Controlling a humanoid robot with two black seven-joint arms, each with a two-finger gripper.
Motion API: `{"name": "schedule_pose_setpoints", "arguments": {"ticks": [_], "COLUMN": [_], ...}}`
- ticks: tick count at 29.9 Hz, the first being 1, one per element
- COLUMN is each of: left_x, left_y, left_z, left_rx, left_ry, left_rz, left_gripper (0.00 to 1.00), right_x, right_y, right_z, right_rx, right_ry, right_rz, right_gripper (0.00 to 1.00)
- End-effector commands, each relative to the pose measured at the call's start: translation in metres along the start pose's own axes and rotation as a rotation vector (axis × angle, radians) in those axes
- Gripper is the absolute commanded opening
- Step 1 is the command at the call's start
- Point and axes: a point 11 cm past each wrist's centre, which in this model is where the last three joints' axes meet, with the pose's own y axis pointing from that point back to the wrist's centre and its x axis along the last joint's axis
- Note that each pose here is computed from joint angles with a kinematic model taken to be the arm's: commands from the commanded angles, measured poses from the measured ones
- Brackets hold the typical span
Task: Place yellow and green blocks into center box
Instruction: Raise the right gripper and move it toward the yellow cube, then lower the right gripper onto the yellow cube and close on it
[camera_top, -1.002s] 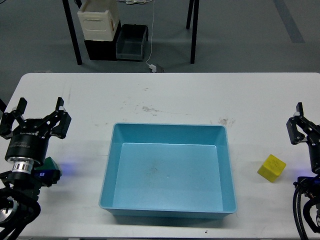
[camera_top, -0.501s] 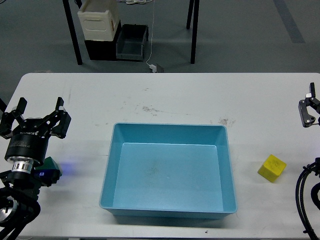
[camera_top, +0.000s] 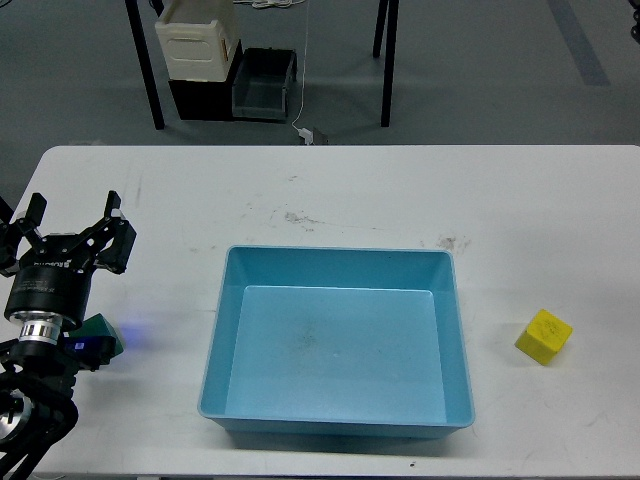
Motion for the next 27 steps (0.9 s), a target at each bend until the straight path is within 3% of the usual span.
{"name": "schedule_pose_setpoints", "arguments": {"ticks": [1,11,18,27], "left_x": [0.001,0.001,0.003,0.006], "left_y": [0.000,0.000,0.000,0.000], "left_z": [0.000,0.001,0.002,0.004], "left_rx": [-0.001,-0.002,-0.008,-0.014], "left_ry": [-0.001,-0.003,-0.001,-0.007], "left_rz": [0.002,0.004,0.006,0.011], "left_gripper": [1.00,1.00,1.00,1.00], "right_x": [-0.020,0.005,-0.018,-0.065], "right_y": [0.002,0.052,0.094,0.147], "right_z": [-0.010,0.001,0.020,0.066], "right_rx": [0.073,-0.177,-0.248,-0.323], "right_ry": [0.317,0.800,0.947,0.899], "right_rz": [-0.242,-0.652,-0.876,-1.140], "right_gripper": [0.98,0.98,0.98,1.00]}}
